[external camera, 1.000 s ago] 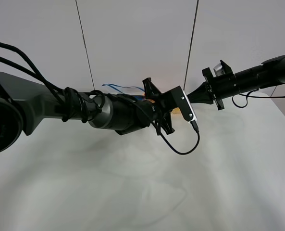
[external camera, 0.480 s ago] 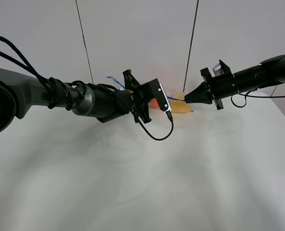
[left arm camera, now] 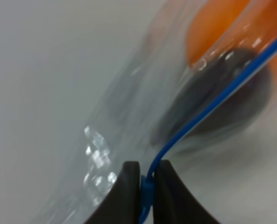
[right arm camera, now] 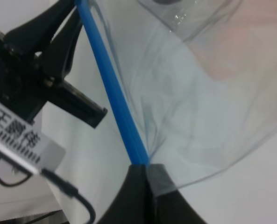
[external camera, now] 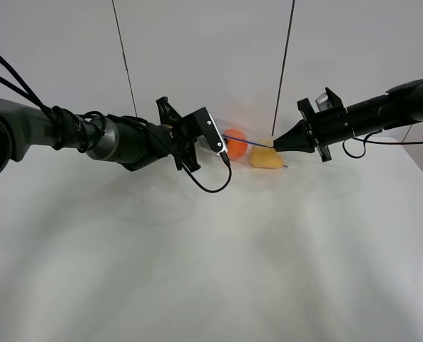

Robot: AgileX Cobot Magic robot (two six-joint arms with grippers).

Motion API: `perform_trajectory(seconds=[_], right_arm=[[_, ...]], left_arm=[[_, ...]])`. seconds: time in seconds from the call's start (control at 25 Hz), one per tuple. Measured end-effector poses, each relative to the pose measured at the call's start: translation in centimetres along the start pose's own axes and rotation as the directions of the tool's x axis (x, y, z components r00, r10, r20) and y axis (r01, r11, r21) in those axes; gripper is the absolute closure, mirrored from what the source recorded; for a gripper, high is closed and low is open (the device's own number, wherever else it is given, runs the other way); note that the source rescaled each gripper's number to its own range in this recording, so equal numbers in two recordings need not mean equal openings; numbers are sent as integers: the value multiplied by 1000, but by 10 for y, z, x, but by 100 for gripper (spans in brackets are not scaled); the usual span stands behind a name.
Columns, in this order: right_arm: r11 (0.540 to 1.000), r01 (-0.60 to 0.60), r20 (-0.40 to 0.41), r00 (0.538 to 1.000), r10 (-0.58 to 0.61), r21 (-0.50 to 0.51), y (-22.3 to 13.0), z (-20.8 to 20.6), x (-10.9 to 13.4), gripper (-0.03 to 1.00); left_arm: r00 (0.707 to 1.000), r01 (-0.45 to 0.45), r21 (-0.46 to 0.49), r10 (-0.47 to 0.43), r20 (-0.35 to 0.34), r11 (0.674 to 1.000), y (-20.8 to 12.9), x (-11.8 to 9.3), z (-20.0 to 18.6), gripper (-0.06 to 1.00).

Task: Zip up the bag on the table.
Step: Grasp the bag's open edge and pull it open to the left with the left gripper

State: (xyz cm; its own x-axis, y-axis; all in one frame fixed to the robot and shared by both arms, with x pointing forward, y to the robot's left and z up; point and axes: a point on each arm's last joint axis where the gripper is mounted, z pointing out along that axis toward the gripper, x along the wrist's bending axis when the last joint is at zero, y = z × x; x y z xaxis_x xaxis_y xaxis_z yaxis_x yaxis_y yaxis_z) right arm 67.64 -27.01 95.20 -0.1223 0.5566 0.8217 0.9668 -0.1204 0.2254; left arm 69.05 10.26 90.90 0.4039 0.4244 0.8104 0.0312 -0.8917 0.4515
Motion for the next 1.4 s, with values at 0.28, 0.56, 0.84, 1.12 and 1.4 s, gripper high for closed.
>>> perform_trajectory(seconds=[0.28, 0.56, 0.84, 1.12, 1.4], right_arm=[[1000, -1, 1, 1000, 1, -1, 0, 0, 0, 97], [1000, 21, 15, 1000, -21, 9, 0, -4, 5, 97], [999, 30, 22, 999, -30, 16, -1, -5, 6, 97], [999, 29, 20, 999, -29, 15, -1, -5, 6, 97], [998, 42, 41, 998, -44, 44, -4, -7, 4, 97]], left_arm=[[999, -21, 40, 22, -23, 999, -28, 19, 7, 94], [998, -3, 83, 8, -57, 997, -50, 34, 11, 94], [999, -2, 83, 5, -36, 997, -50, 32, 11, 94], [999, -1, 86, 4, -34, 996, -52, 33, 11, 94], [998, 47, 106, -44, -33, 993, -60, 36, 12, 75]])
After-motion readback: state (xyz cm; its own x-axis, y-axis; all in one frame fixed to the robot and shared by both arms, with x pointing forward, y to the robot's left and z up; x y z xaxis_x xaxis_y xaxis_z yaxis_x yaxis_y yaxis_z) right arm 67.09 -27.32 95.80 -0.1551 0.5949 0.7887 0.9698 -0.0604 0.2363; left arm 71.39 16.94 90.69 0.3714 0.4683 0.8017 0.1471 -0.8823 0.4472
